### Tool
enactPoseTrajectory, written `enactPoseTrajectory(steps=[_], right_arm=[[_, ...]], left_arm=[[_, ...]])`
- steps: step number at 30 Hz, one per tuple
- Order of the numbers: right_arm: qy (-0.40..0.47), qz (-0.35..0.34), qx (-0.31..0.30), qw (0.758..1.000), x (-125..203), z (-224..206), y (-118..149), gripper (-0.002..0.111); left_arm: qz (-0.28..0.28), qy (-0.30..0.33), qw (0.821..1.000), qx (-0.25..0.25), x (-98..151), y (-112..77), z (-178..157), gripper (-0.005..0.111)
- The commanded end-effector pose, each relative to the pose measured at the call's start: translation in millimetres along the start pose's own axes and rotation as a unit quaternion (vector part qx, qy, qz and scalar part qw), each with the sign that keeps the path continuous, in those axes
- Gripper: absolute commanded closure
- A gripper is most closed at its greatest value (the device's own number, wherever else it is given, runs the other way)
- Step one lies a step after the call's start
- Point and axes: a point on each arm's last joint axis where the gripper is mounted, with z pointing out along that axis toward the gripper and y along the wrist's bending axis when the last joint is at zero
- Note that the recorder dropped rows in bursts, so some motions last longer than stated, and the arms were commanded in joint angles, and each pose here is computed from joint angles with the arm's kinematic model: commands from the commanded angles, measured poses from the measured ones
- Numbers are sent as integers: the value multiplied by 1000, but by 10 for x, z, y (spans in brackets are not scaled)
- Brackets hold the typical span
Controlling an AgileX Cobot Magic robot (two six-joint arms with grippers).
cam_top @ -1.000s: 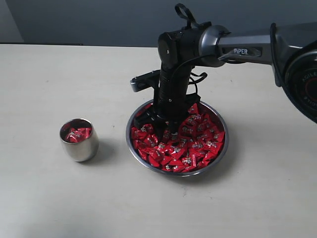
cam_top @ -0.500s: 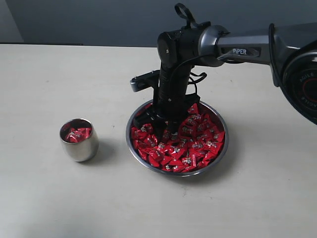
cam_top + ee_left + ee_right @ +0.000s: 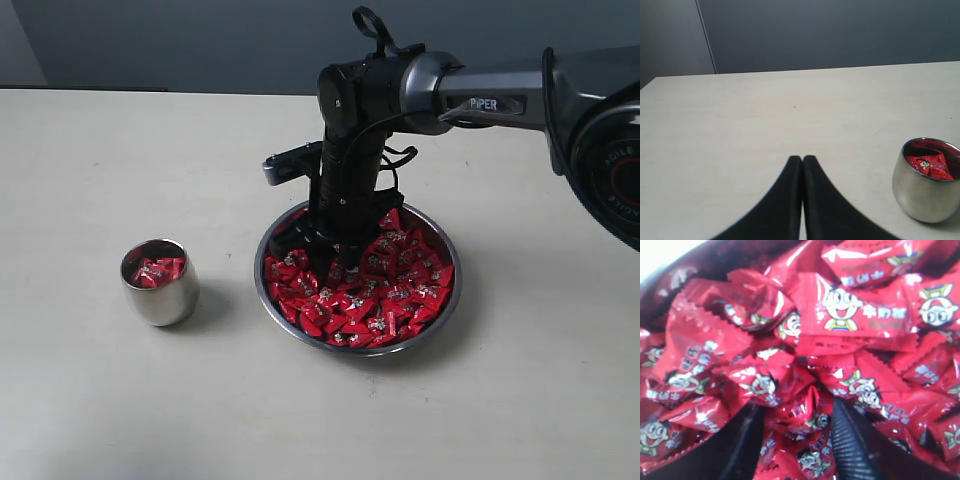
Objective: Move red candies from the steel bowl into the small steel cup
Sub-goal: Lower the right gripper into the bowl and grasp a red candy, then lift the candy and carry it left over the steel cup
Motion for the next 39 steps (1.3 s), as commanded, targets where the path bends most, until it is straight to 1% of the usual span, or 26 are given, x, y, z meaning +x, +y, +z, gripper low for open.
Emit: enactPoseTrajectory(steps=[1, 4, 6, 7, 11, 20, 24, 28, 32, 34, 39], right_arm=[[32, -2, 8, 999, 42, 257, -44, 66], [35, -2, 9, 999, 43, 279, -48, 68], [37, -4, 11, 999, 48, 278, -53, 74], [37, -4, 12, 999, 48, 278, -55, 80], [44, -9, 21, 999, 59, 277, -71, 109], [43, -26, 49, 998, 67, 198, -114, 108], [16, -38, 81, 996, 36, -42, -143, 108], [-30, -39, 97, 994, -21, -368, -131, 108], [-72, -34, 99, 992, -61, -631, -101, 108], [-82, -34, 98, 991, -60, -694, -90, 108], [-74, -33, 97, 992, -44, -697, -88, 108]], left_arm=[[-2, -1, 1000, 0, 9, -1, 0, 106], [-2, -1, 1000, 0, 9, -1, 0, 106], [-2, -1, 1000, 0, 9, -1, 0, 106], [-2, -1, 1000, 0, 9, -1, 0, 106], [-2, -1, 1000, 0, 9, -1, 0, 106], [-2, -1, 1000, 0, 9, -1, 0, 106], [-2, -1, 1000, 0, 9, -1, 0, 106], [-2, -1, 1000, 0, 9, -1, 0, 106], [-2, -1, 1000, 0, 9, -1, 0, 106], [-2, -1, 1000, 0, 9, -1, 0, 106], [-2, -1, 1000, 0, 9, -1, 0, 106]])
